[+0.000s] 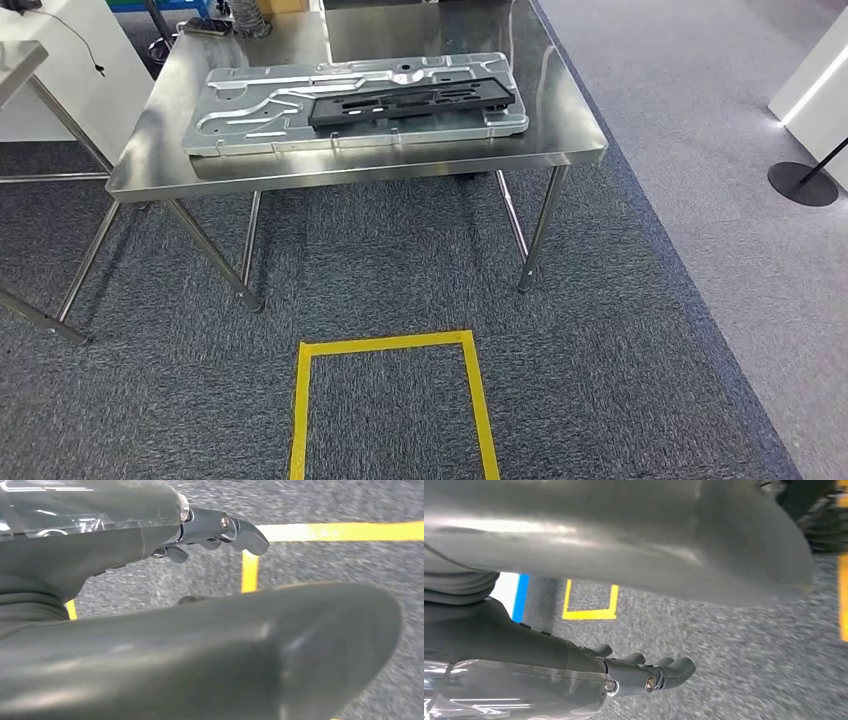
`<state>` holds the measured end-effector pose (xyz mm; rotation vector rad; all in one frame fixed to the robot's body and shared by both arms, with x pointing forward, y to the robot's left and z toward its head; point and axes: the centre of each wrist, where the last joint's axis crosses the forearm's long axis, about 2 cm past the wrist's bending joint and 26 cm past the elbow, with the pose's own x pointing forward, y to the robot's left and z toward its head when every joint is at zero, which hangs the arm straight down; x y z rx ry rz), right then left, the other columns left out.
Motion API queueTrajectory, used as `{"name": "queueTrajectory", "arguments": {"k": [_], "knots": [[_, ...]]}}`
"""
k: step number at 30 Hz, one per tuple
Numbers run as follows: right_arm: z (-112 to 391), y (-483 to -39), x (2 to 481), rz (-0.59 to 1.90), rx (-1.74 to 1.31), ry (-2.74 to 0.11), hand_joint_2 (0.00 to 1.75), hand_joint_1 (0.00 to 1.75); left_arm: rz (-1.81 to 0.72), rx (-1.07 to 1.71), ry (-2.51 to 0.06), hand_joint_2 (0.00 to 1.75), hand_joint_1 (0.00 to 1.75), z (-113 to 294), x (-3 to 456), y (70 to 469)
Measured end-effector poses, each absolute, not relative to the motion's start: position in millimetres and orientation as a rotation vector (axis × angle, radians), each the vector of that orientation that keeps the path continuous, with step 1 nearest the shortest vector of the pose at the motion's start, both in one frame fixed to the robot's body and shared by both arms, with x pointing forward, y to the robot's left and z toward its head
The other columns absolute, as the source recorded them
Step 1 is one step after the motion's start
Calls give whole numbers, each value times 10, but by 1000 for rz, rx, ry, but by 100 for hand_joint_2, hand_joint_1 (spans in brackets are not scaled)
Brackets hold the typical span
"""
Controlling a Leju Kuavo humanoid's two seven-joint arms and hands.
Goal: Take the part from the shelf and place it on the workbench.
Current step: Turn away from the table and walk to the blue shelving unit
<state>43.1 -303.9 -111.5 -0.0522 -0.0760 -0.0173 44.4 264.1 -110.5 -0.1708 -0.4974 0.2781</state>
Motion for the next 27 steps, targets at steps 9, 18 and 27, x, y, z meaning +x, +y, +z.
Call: {"name": "queueTrajectory", "arguments": {"k": [9,18,27], "knots": [[-1117,-3014,417,-17,-45,-69,0,0,284,-167,-508,0,0,-1101,474,2642],[-1118,-3023,414,-17,-47,-75,0,0,296,-158,-512,0,0,-1102,467,2638],[-1116,-3040,431,-18,-50,-77,0,0,306,-153,-494,0,0,-1103,452,2619]]}}
